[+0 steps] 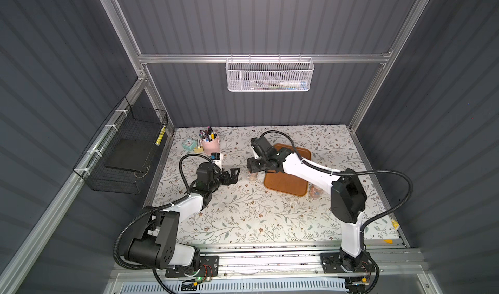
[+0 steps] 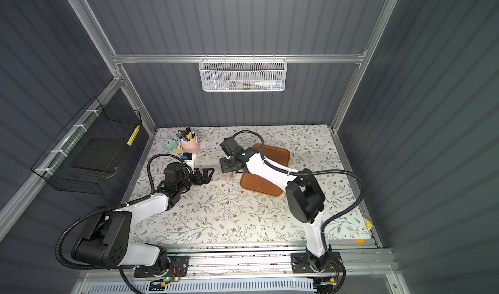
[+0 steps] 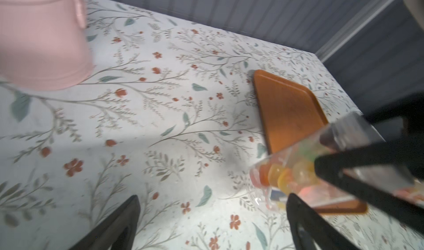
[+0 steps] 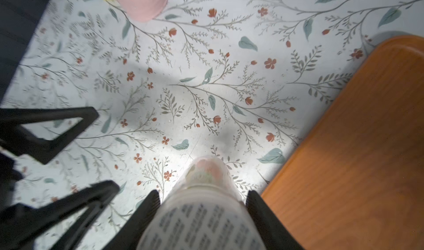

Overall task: Pour the candies out of the jar
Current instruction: Pick up the jar from the center of the board.

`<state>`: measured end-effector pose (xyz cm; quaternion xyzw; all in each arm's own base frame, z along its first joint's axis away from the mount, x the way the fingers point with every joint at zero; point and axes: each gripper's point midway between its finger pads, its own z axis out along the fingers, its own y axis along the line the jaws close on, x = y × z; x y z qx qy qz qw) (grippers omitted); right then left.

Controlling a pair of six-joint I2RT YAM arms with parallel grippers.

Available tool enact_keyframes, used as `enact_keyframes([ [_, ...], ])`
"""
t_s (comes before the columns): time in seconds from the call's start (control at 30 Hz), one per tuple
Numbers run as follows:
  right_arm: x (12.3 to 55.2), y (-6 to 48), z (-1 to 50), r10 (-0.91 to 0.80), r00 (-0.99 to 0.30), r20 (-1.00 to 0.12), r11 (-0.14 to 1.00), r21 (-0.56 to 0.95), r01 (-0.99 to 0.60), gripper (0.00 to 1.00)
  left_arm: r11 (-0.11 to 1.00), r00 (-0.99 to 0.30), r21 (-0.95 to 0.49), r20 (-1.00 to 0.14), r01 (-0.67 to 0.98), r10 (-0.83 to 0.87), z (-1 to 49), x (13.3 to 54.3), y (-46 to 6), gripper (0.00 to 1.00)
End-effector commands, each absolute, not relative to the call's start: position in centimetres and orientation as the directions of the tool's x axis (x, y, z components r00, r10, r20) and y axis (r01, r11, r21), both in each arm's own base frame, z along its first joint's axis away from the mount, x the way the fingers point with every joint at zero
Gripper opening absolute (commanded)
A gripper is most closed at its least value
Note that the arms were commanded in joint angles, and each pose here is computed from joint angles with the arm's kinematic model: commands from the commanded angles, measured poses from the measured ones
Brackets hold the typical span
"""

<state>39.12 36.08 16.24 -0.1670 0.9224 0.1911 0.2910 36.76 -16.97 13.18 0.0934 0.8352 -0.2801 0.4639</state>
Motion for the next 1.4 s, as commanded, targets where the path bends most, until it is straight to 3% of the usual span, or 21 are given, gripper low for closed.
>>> enact_keyframes([
  [0.0,39.1,34.2,20.6,-0.18,-0.776,-0.604,0.775,0.399,-0.49,0.52,0.722,-0.488,-0.35,-0.873,0.597,-0.019,16.6,35.7,-20.5,0.99],
  [0.13,37.8,32.5,23.1,-0.203,-0.777,-0.595,0.69,0.476,-0.545,0.51,0.616,-0.457,-0.328,-0.888,0.716,0.059,18.8,34.5,-24.4,0.99],
  [0.37,35.8,31.1,25.3,-0.216,-0.767,-0.605,0.639,0.507,-0.579,0.52,0.448,-0.385,-0.285,-0.911,0.847,0.147,21.8,33.2,-29.2,0.99],
  [0.73,33.6,31.4,26.5,-0.235,-0.769,-0.595,0.562,0.562,-0.607,0.51,0.408,-0.342,-0.237,-0.917,0.882,0.206,21.4,33.9,-30.9,0.99],
  [1.23,34.2,31.2,25.2,-0.222,-0.805,-0.55,0.59,0.582,-0.56,0.5,0.417,-0.367,-0.262,-0.91,0.87,0.195,21.4,33.9,-30.9,0.77],
  [1.3,34.3,31.2,25.0,-0.222,-0.809,-0.545,0.593,0.583,-0.555,0.5,0.415,-0.371,-0.265,-0.907,0.87,0.198,21.3,33.9,-31.0,0.69],
  [1.37,34.3,31.3,24.8,-0.222,-0.814,-0.537,0.591,0.589,-0.55,0.5,0.401,-0.377,-0.275,-0.905,0.874,0.2,21.3,33.8,-31.3,0.45],
])
